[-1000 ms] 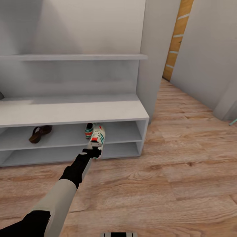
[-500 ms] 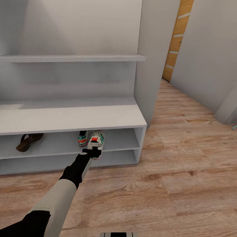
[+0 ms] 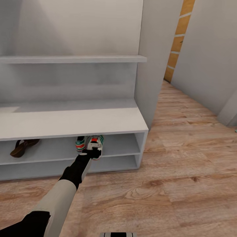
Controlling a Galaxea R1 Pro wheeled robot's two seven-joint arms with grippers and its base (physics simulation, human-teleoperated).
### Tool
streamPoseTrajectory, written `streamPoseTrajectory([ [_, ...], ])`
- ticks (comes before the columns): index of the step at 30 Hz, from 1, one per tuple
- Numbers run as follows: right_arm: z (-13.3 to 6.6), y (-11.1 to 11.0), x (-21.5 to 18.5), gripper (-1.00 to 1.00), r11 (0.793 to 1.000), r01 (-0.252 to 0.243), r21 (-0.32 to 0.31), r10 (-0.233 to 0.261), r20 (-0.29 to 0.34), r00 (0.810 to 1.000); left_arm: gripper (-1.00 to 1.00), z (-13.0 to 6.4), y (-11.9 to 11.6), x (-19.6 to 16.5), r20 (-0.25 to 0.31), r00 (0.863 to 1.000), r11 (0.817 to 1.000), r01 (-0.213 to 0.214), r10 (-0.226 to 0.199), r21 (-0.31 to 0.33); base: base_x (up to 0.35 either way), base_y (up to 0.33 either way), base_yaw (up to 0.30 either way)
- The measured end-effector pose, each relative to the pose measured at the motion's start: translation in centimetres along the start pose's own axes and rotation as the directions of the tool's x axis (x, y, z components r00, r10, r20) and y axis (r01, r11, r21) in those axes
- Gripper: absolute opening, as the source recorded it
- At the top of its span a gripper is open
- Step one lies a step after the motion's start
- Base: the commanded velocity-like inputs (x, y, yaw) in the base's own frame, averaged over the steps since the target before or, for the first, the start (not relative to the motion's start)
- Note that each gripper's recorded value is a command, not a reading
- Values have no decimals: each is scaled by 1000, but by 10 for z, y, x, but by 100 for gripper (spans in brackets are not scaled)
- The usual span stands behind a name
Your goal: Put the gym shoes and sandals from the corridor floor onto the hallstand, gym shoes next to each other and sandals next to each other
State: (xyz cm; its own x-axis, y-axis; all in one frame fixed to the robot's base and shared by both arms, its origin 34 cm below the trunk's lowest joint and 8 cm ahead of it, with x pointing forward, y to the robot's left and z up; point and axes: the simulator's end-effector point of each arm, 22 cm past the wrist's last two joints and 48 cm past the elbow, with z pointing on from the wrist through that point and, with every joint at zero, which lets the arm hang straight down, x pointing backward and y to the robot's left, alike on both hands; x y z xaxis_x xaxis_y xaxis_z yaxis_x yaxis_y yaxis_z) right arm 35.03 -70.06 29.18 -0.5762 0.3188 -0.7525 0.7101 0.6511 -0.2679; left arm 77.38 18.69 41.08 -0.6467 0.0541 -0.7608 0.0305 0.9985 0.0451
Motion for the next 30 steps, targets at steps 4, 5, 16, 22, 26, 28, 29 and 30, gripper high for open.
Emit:
streamPoseTrajectory([
  [4, 0, 0, 0, -100, 1000, 0, 0, 0, 0, 1000, -100, 0, 1, 2, -3, 1000, 1000, 2, -2, -1, 27, 0, 0],
  [5, 0, 0, 0, -100, 1000, 0, 0, 0, 0, 1000, -100, 0, 1, 2, -4, 1000, 1000, 2, -2, -1, 8, 0, 0],
  [16, 0, 1, 1, -100, 1000, -1, -1, 1, -1, 1000, -100, 1, 2, 25, -29, 1000, 1000, 0, 0, -3, 1, 0, 0],
  [22, 0, 1, 1, -100, 1000, -1, -1, 1, -1, 1000, -100, 1, 5, 28, -36, 999, 1000, 1, -1, -7, 42, 0, 0],
  [26, 0, 1, 1, -100, 1000, -1, -2, 1, -1, 1000, -100, 2, 6, 32, -44, 999, 1000, 1, -2, -8, 191, 23, 0],
  [28, 0, 1, 1, -100, 1000, -1, -1, 1, -2, 1000, -100, 2, 7, 33, -46, 999, 1000, 1, -2, -9, 264, 69, 0],
  [29, 0, 1, 1, -100, 1000, -1, -1, 1, -2, 1000, -100, 2, 7, 33, -46, 999, 1000, 1, -2, -9, 227, 49, 0],
  [30, 0, 1, 1, -100, 1000, 0, -1, 0, -2, 1000, -100, 2, 7, 34, -47, 999, 1000, 1, -1, -9, 165, 31, 0],
])
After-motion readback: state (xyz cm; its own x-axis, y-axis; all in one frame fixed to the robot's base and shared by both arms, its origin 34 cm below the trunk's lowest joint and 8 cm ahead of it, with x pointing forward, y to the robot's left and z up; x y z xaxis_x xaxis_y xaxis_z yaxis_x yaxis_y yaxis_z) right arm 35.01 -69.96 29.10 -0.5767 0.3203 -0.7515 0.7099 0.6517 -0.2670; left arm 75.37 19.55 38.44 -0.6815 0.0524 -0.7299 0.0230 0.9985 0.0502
